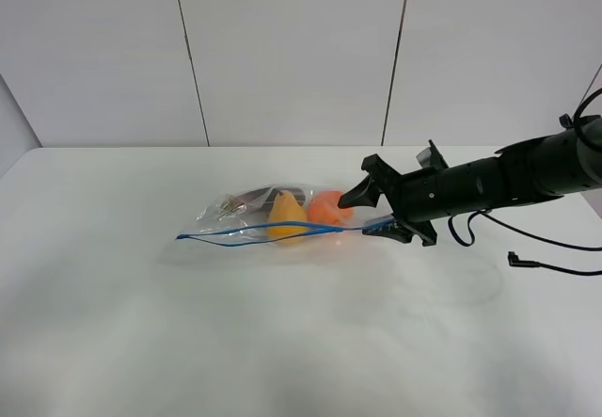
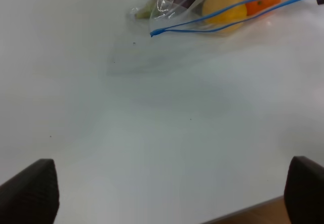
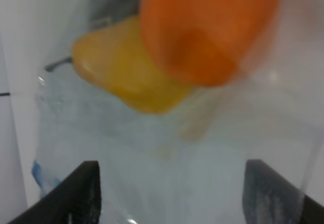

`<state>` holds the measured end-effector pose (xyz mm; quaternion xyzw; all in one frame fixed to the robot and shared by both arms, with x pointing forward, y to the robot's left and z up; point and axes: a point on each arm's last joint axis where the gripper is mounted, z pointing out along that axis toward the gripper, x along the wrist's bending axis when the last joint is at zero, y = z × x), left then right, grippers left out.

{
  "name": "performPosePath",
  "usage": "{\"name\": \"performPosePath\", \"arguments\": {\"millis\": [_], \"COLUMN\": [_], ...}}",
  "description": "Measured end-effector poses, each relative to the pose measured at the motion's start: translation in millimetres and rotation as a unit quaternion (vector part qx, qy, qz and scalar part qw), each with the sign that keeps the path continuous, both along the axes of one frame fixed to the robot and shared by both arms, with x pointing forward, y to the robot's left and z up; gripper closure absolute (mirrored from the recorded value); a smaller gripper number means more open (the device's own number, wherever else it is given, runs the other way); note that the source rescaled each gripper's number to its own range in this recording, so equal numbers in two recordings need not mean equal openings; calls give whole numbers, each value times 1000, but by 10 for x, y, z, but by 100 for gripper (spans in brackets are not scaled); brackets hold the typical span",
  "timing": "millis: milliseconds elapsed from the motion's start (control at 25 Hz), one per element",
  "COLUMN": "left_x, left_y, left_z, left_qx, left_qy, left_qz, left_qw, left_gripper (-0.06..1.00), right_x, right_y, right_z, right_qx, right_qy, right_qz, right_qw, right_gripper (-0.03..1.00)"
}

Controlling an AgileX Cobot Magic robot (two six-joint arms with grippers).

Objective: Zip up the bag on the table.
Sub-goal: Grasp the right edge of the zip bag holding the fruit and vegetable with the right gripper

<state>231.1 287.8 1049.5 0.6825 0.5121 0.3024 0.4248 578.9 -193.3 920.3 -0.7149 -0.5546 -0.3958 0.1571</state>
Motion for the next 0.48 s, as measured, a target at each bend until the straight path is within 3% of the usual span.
{"name": "performPosePath", "arguments": {"millis": [360, 480], "left_x": [0, 0], "left_y": [0, 0], "left_z": [0, 0], "left_qx": [0, 0], "left_qy": [0, 0], "left_qz": [0, 0], "left_qw": [1000, 1000], "left_gripper": [-6, -6], "right_x": [32, 28], "right_y": [-10, -8], "right_z": [14, 14], "right_qx": [-7, -8], "right_qy": [-6, -6], "right_qz": [-6, -3], "right_qw": [1000, 1000], "right_gripper": [10, 21]}}
